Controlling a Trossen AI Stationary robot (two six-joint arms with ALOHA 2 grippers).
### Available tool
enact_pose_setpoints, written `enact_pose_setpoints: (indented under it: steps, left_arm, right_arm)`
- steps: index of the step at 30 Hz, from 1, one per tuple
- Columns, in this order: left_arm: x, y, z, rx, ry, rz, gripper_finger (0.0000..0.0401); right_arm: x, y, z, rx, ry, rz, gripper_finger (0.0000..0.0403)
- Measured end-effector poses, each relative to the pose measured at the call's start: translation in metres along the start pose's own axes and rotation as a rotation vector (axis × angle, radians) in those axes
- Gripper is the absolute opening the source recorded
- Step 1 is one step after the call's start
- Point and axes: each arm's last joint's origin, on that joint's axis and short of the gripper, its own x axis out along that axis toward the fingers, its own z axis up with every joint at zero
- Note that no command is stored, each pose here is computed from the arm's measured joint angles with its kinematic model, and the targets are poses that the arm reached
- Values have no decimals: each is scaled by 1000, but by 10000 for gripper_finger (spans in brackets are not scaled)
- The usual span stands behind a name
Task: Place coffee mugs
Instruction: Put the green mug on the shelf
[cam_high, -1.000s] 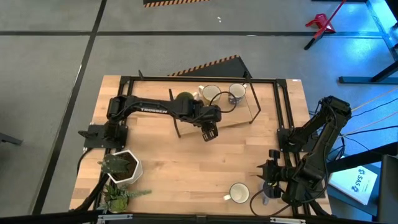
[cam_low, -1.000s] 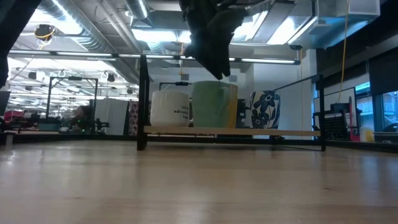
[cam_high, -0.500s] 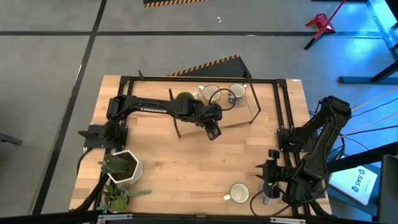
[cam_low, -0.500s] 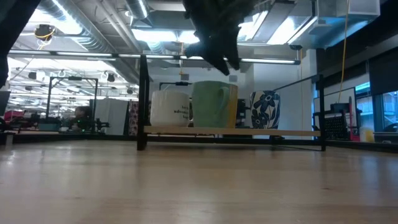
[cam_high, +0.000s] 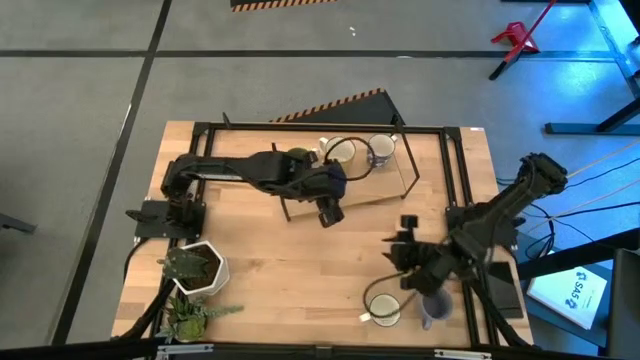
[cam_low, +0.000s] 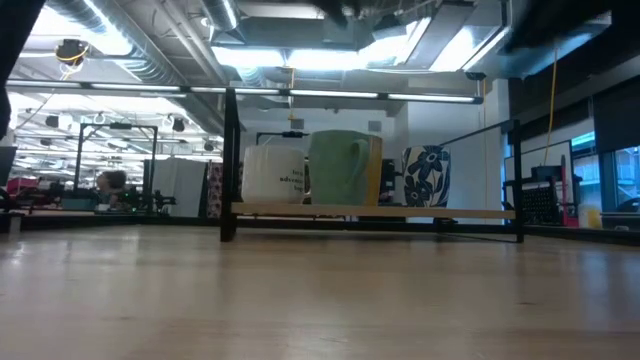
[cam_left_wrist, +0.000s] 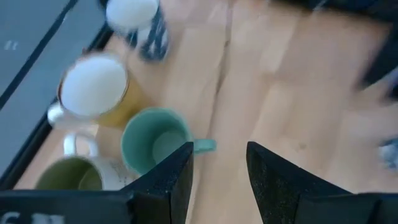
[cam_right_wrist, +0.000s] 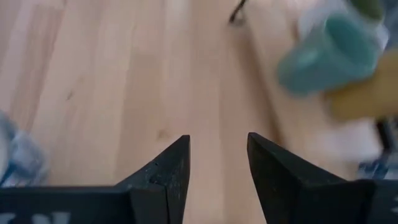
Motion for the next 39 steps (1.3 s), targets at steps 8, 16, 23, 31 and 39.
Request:
enact_pose_setpoints:
  steps: [8,16,23,31,39]
  left_arm:
    - [-74,-3,5,21,-115,-88,142]
    - [-146,-3,-9,-16,-303,-86,142]
    - [-181,-7,-29,-66,-378,-61,142]
    - [-196,-20,-51,-46,-376,-39,142]
    - [-200,-22,-56,-68,-390,-24,142]
  right_arm:
    - [18,-51,47,-158,-140,-4,150]
    - [23,-107,72,-274,-181,-128,150]
    - [59,-143,70,-239,-128,-95,150]
    - [98,-140,70,-347,-112,16,150]
    - [130,-144,65,-355,-56,-2,150]
